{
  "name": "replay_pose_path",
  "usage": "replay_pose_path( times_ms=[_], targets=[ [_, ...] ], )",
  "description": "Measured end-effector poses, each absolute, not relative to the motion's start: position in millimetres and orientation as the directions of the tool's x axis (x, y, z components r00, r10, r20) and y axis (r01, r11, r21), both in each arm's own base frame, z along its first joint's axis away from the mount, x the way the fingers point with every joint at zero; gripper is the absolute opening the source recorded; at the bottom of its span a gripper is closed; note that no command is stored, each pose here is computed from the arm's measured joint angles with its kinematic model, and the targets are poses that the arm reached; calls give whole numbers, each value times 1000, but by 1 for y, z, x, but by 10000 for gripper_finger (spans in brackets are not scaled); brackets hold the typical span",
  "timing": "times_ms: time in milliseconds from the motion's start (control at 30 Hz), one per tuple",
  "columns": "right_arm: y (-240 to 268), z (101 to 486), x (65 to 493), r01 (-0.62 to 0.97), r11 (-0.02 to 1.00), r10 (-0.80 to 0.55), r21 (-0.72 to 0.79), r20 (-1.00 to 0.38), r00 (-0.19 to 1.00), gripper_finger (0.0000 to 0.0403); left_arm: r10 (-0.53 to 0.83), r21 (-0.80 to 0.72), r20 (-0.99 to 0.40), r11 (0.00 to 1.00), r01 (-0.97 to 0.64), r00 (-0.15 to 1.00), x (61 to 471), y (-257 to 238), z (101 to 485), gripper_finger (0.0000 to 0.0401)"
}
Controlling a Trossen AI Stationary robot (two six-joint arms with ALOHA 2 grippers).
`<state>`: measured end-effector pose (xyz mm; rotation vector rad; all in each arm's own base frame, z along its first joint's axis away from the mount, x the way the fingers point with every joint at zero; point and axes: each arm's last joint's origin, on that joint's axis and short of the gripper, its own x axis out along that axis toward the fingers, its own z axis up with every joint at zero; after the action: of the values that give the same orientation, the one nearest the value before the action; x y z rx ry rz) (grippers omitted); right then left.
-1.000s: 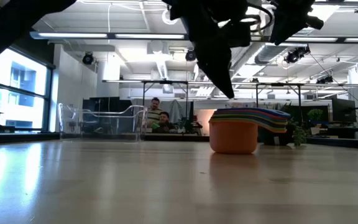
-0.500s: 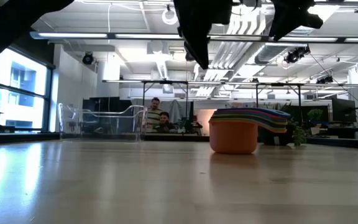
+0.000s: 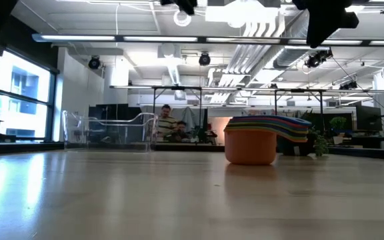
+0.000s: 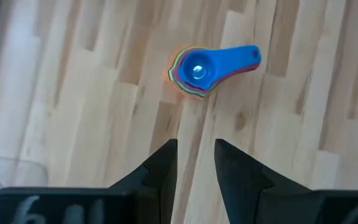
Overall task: Nest measuring cups in basket
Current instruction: Put the stacked colored measuring cups into the transparent bin
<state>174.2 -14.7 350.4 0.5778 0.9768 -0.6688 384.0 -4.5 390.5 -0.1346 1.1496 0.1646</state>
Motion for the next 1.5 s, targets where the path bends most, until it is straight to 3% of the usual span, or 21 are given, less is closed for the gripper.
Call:
replay_pose_path(
  times_ms=[267, 433, 600, 967, 1133, 1500],
  targets=[
    [8, 338, 193, 733, 665, -200, 142, -912, 358, 80, 196, 72, -878, 956, -285, 437, 345, -35, 423, 96],
    [24, 327, 206, 767, 627, -181, 141, -930, 319, 80, 204, 90, -869, 961, -261, 451, 326, -45, 430, 96],
    [39, 311, 222, 799, 589, -162, 117, -952, 258, 80, 220, 124, -897, 958, -260, 383, 298, -44, 417, 96],
    [60, 268, 261, 850, 526, -146, 38, -980, 134, 80, 223, 66, -874, 935, -347, 432, 224, -30, 378, 96],
    [64, 253, 276, 850, 525, -137, 41, -982, 132, 80, 222, 49, -885, 919, -392, 410, 197, -25, 360, 96],
    [70, 214, 297, 863, 504, -132, -42, -991, 28, 80, 203, 18, -894, 907, -421, 400, 163, -20, 330, 96]
  ],
)
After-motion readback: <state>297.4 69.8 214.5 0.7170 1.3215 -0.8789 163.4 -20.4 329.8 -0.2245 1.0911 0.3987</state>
